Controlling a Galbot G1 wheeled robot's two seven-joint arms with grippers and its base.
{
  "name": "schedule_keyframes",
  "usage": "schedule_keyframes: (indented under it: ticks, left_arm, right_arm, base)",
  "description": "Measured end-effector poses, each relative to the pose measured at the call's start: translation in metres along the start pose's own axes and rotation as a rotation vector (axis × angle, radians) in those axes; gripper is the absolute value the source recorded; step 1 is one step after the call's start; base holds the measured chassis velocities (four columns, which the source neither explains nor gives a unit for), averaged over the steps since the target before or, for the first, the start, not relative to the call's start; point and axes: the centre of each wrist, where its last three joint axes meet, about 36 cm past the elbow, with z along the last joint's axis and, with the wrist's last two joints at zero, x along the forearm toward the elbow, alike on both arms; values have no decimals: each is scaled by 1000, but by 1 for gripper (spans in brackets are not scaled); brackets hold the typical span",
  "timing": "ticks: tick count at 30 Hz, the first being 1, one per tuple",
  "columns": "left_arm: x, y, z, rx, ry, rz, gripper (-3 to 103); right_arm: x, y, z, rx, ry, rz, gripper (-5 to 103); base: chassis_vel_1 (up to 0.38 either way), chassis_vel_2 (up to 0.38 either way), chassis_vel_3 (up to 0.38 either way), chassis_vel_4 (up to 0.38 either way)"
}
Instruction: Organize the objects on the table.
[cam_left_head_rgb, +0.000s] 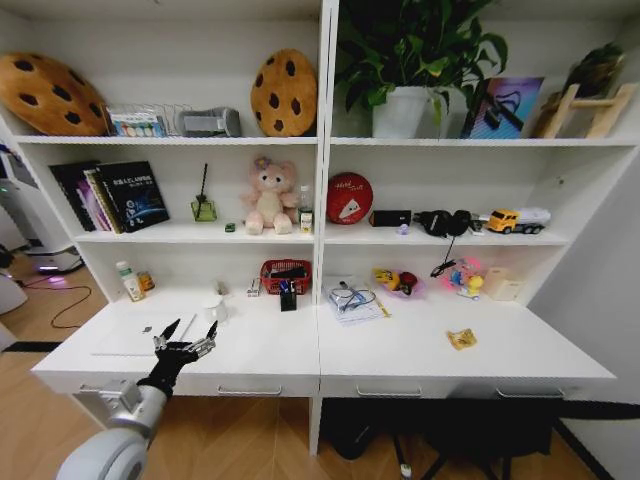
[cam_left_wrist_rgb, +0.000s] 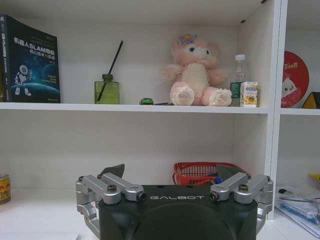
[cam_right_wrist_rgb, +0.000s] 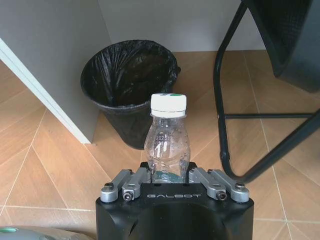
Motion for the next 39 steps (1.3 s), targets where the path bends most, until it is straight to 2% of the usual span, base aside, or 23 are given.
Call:
schedule_keyframes:
  ticks: [15,18,19,21,22,23,24,25,26,28,29,35,37,38,39]
  left_arm:
    - [0,0,0,0,0,0,100]
    - [0,0,0,0,-1,0,100]
    - [0,0,0,0,-1,0,100]
    - [0,0,0,0,0,0,100]
    - [0,0,0,0,0,0,100]
    - [0,0,0,0,0,0,100]
    - [0,0,0,0,0,0,100]
    - [0,0,0,0,0,0,100]
    - [0,0,0,0,0,0,100]
    - [0,0,0,0,0,0,100]
    - [0,0,0,0,0,0,100]
    - [0,0,0,0,0,0,100]
    - [0,0,0,0,0,0,100]
    - [0,0,0,0,0,0,100]
    - [0,0,0,0,0,0,100]
  right_arm:
    - [3,-3,6,35,-40,-9,28]
    - [-23,1,-13,131,-79,-107,28]
    - [-23,1,-13,131,-79,-107,28]
    - [-41,5,-26,181,-88,-120,28]
    - [-41,5,-26,181,-88,-120,28]
    - [-51,7,-35,228,-98,-129,28]
    - [-51,7,-35,228,-98,-129,28]
    - [-58,10,-39,292,-111,-135,28]
    - [-58,10,-39,292,-111,-135,28]
    - [-70,14,-40,414,-149,-145,28]
    - [-76,16,-42,442,-164,-137,28]
    - [-90,26,-38,478,-209,-100,27]
    - [-93,31,-34,501,-234,-82,37]
    - [-93,31,-34,501,-234,-82,37]
    - [-93,33,-33,501,-239,-78,42]
  base:
    - [-202,197,177,-189]
    - [-177,190,164,-141]
    - [-104,135,142,-38]
    - [-67,90,0,-35]
    - [-67,90,13,-32]
    - [0,0,0,0]
    - [0,0,0,0]
    - [41,-19,-7,54]
    - [41,-19,-7,54]
    - [63,-59,-26,52]
    - [53,-56,-45,39]
    - [9,-9,-8,6]
    - [0,0,0,0]
    - [0,0,0,0]
    - [0,0,0,0]
